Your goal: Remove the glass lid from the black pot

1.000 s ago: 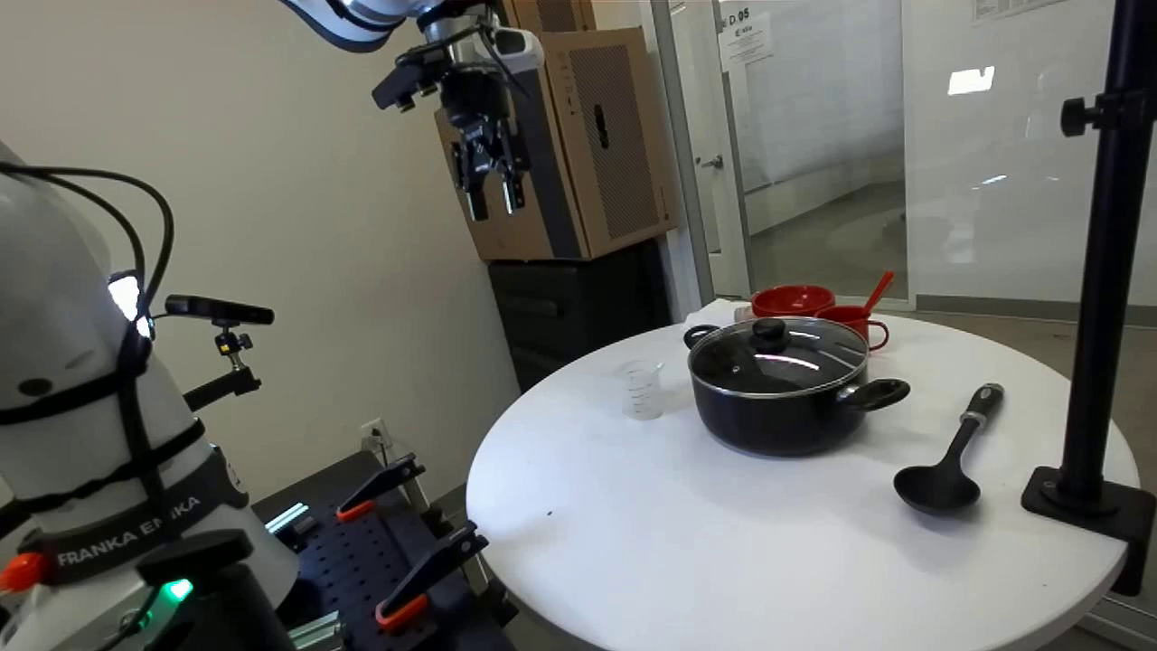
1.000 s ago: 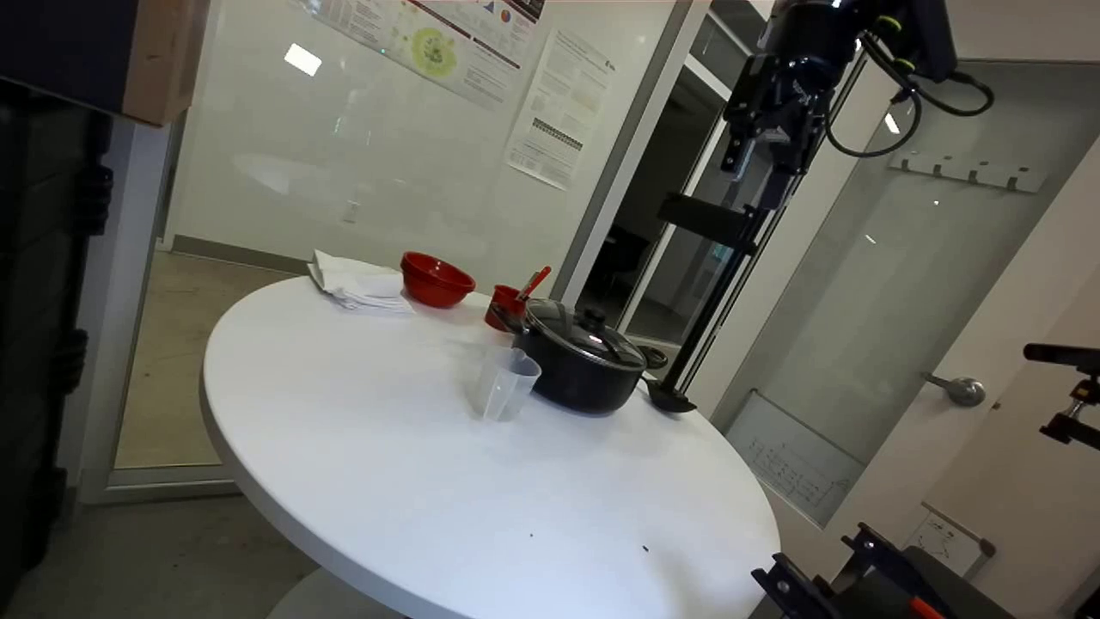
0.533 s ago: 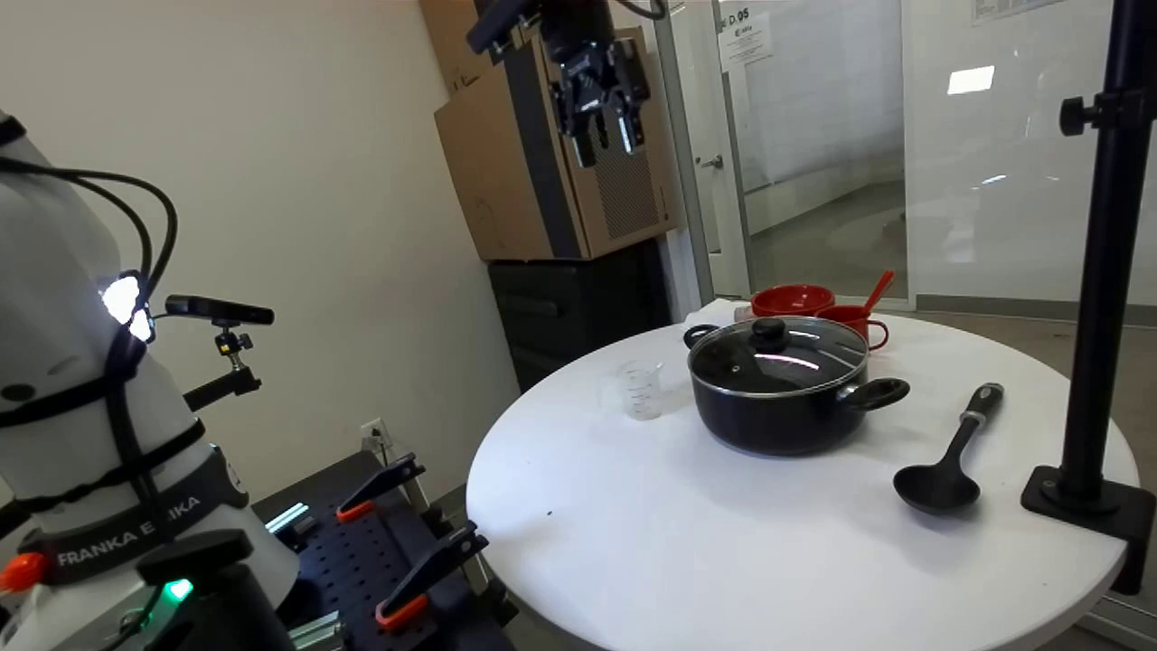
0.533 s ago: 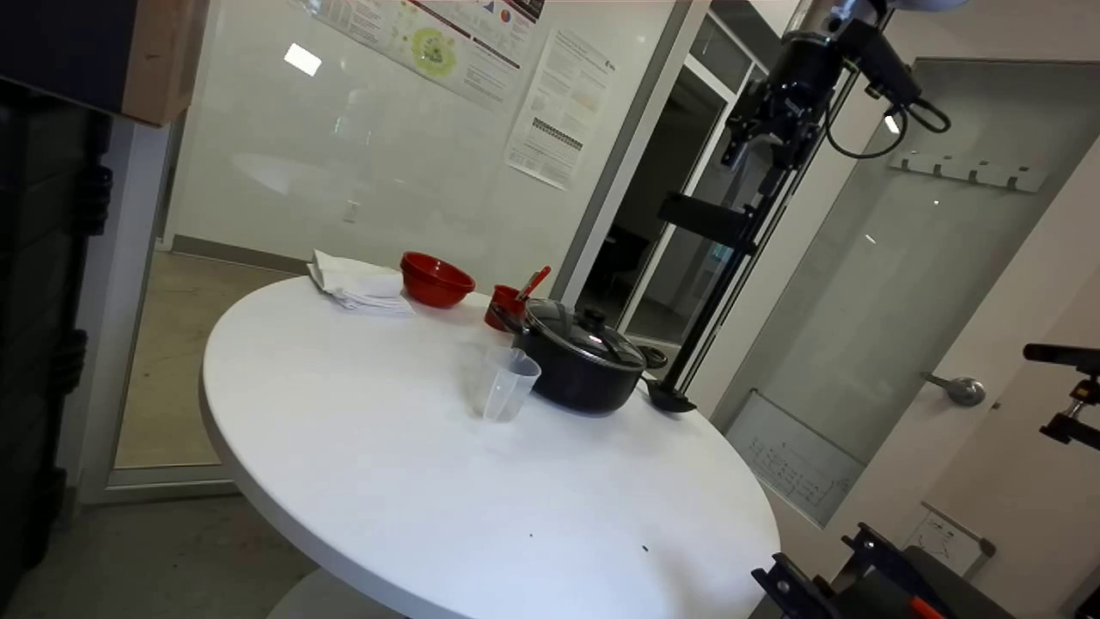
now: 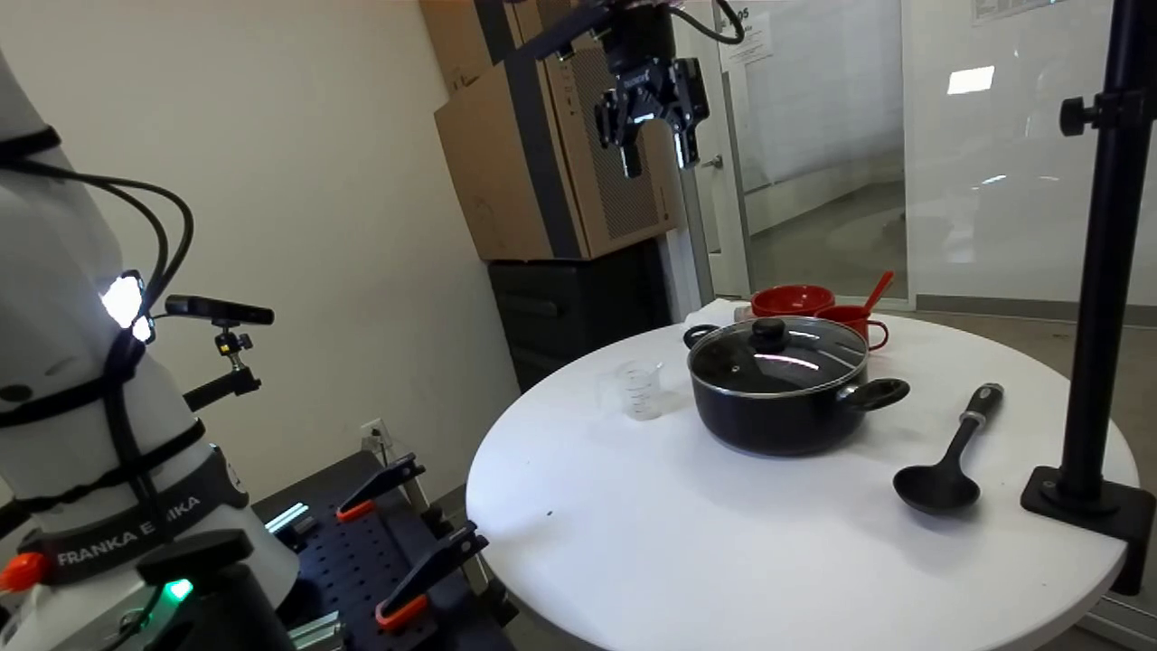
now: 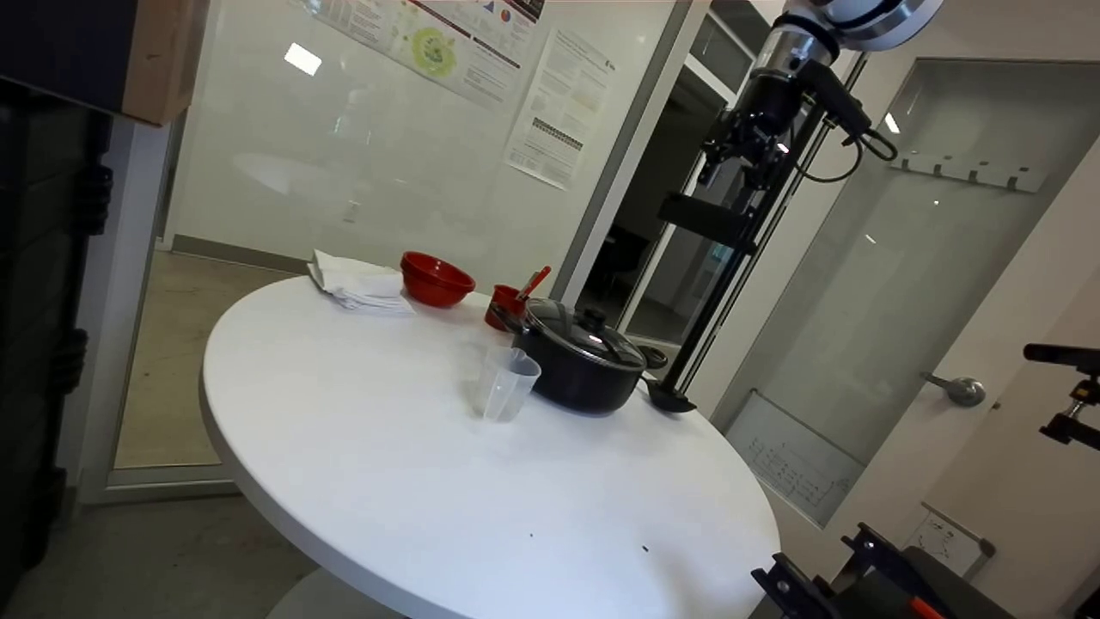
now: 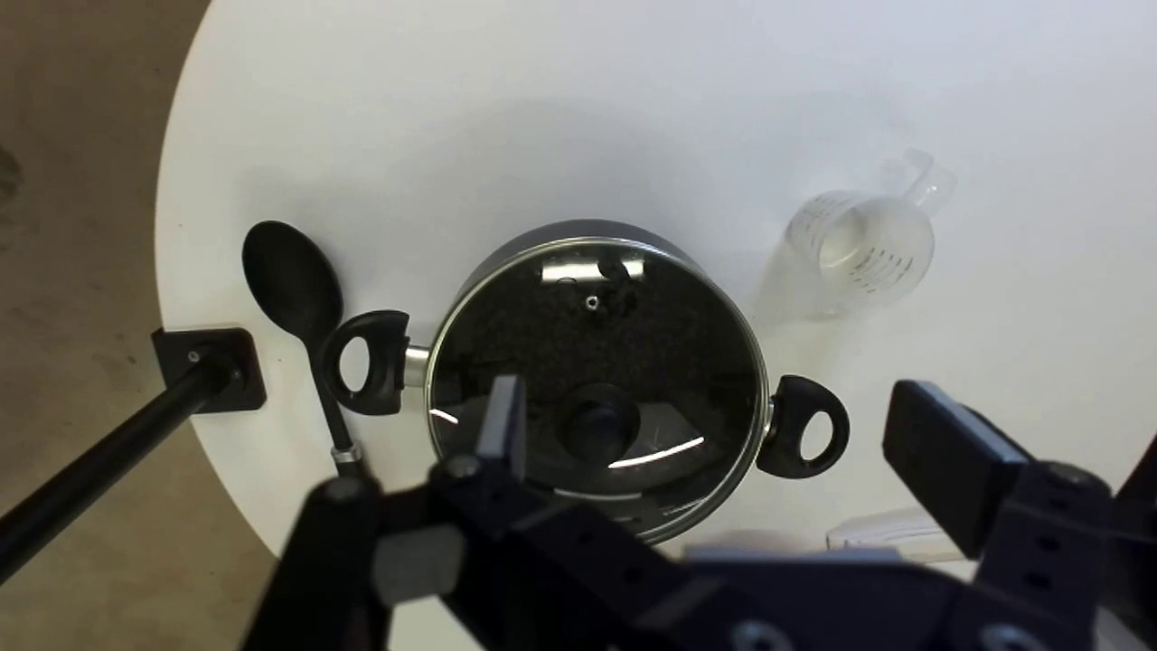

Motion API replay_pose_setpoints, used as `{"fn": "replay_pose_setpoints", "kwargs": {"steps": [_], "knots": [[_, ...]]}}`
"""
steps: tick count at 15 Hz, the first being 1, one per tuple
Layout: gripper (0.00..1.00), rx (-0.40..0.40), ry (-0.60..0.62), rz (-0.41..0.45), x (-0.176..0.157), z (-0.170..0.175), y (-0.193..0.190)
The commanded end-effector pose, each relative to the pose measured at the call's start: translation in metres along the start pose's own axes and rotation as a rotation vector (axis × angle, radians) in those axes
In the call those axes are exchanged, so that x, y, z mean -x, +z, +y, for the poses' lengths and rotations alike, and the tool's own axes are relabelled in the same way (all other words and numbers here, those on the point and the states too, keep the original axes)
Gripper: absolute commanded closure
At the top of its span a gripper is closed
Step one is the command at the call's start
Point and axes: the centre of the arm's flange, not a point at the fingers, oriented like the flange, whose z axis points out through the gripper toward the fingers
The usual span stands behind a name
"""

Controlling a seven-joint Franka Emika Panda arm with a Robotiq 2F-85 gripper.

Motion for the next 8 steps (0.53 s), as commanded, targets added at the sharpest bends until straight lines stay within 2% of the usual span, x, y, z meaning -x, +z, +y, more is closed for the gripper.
{"fn": "replay_pose_setpoints", "kwargs": {"steps": [1, 5, 8], "knots": [[0.0, 0.031, -0.011, 0.016, -0.012, 0.019, 0.015], [0.0, 0.092, 0.02, 0.054, -0.047, 0.056, 0.032], [0.0, 0.112, 0.043, 0.045, -0.076, 0.082, 0.054]]}}
